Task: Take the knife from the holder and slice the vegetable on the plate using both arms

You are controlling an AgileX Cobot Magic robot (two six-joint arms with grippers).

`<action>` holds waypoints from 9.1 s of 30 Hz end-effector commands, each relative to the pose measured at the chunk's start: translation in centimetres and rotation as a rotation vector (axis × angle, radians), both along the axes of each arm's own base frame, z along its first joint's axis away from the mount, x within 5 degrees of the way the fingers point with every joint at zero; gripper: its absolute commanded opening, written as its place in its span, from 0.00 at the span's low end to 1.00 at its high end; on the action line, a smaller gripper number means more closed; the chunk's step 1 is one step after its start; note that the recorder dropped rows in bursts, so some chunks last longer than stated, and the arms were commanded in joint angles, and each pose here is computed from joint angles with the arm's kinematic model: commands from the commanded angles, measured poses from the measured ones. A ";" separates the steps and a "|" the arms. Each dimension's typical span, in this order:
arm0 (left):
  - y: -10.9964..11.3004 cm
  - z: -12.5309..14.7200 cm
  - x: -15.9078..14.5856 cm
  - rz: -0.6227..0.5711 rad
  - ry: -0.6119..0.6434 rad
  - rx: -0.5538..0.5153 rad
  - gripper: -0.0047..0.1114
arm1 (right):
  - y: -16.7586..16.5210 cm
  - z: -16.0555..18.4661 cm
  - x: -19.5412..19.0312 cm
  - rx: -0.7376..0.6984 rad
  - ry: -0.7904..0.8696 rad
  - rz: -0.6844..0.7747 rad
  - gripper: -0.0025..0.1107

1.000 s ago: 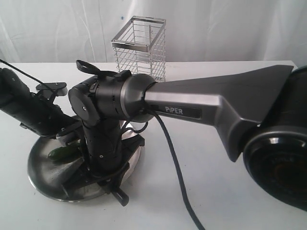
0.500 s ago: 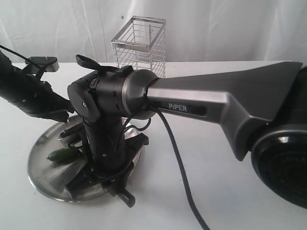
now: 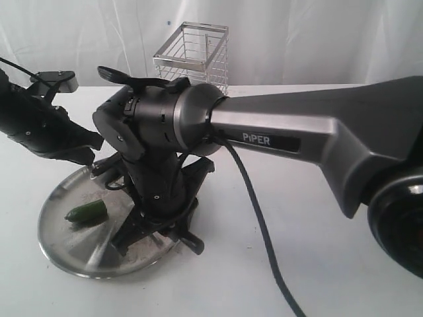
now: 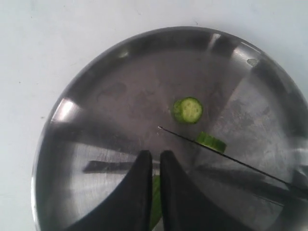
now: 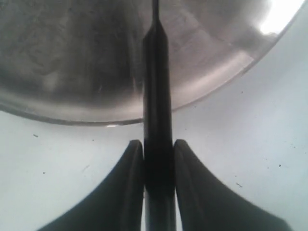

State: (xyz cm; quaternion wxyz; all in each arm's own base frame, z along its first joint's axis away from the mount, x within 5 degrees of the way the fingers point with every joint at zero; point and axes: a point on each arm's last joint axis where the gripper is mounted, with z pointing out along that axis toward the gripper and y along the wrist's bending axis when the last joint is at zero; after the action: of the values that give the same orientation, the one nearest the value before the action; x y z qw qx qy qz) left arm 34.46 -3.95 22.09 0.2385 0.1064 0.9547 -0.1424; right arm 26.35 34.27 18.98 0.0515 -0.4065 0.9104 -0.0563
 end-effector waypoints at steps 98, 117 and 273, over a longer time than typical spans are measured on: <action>2.0 6.6 -12.4 0.172 -0.310 -0.207 0.15 | 0.2 -2.9 2.4 0.333 -0.079 -0.011 0.02; -0.3 12.2 -25.8 -0.022 -0.753 -0.235 0.15 | -2.6 12.7 -2.1 0.774 -0.401 0.070 0.16; 4.0 -4.6 -28.6 0.426 -0.773 0.070 0.15 | -32.5 -0.7 -21.3 0.866 -0.972 -0.425 0.02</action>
State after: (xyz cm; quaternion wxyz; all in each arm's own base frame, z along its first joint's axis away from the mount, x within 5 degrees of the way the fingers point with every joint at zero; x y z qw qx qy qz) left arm 5.87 0.06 17.59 0.5991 -0.0404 0.7997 -0.0080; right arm 5.08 1.80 18.43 0.5996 -0.0925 0.7845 0.1286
